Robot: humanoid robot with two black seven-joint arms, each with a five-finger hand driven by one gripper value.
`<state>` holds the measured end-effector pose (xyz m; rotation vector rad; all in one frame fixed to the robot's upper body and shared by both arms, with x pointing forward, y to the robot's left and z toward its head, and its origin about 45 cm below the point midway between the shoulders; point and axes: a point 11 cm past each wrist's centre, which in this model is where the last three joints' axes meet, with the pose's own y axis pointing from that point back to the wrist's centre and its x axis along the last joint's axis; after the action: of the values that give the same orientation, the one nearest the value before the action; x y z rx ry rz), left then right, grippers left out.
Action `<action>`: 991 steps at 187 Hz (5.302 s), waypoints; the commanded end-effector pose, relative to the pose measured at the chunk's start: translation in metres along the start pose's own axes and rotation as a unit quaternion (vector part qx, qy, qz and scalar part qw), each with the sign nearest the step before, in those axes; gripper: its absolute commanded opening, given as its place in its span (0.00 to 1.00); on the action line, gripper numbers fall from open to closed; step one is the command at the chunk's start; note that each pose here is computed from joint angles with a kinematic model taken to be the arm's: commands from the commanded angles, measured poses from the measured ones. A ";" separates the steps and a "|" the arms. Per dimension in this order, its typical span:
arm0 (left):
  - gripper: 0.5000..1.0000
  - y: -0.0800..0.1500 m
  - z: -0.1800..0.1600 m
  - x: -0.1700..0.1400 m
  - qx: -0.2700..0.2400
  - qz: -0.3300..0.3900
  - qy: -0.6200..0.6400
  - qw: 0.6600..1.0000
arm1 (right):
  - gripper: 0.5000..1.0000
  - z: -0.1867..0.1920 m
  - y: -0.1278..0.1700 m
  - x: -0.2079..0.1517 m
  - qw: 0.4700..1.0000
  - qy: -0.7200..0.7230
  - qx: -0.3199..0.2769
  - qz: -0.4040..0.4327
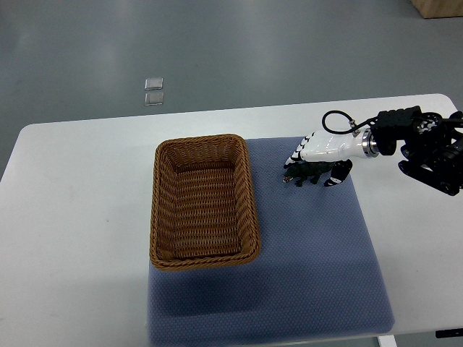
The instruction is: Place crocodile in brown basket with right hand
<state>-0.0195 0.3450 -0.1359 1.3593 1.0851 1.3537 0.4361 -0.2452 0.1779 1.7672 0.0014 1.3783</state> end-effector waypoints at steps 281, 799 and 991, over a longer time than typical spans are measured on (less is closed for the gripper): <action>1.00 0.000 0.000 0.000 0.000 0.001 0.000 1.000 | 0.50 -0.005 -0.005 0.000 0.996 0.085 0.012 0.006; 1.00 0.000 0.000 0.000 0.000 0.000 0.000 1.000 | 0.80 -0.134 -0.047 0.118 0.944 0.148 0.183 0.231; 1.00 0.000 0.000 0.000 0.000 0.000 0.000 1.000 | 0.80 0.052 0.043 0.067 0.665 -0.643 0.037 0.378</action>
<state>-0.0195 0.3450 -0.1359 1.3593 1.0851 1.3538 0.4837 -0.2532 0.2628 2.5462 -1.4899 0.4044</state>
